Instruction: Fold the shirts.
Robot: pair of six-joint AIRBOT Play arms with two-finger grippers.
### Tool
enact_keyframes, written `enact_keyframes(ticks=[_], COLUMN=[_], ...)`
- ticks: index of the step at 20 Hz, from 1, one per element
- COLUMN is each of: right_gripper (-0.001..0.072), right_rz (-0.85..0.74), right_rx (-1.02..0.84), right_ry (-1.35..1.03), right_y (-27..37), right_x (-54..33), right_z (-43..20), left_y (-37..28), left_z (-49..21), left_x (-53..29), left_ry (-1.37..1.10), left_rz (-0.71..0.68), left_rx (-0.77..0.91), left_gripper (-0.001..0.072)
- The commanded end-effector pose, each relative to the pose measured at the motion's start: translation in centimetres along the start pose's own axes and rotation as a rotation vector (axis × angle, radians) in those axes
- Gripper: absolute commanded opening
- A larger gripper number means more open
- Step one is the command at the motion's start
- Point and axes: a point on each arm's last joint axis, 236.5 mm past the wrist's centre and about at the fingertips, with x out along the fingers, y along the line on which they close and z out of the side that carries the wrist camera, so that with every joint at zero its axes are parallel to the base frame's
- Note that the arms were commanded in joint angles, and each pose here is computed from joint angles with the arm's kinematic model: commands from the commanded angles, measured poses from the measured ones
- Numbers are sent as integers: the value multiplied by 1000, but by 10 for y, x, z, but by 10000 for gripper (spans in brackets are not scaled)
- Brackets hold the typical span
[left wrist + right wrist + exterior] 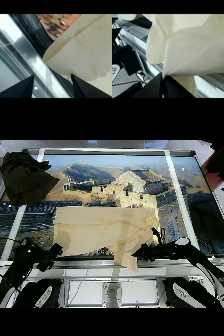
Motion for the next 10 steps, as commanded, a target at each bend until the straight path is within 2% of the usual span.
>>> enact_keyframes(ticks=[1,3,4,5,6,7,8,10], right_gripper=[31,31,31,31,31,30,31,30], right_rz=[0,0,0,1,2,3,5,15], right_rx=[-13,-23,-23,-23,-22,-22,-22,-24], right_ry=[0,0,0,0,0,1,2,-3], right_y=[0,0,0,0,1,1,2,4], right_x=[0,0,0,0,0,0,0,0], right_z=[0,0,0,0,0,0,-1,1], left_y=[-6,-14,-19,-21,-23,-26,-29,-42], left_z=[3,5,5,5,6,7,8,14], left_x=[2,2,3,3,3,3,2,-7], left_ry=[-14,-23,-22,-21,-23,-27,-28,-43], left_rz=[-31,-66,-88,-100,-110,-121,-136,-178], left_rx=[-91,-99,-115,-137,-151,-151,-154,-148], left_gripper=[542,512,403,330,308,93,15,15])
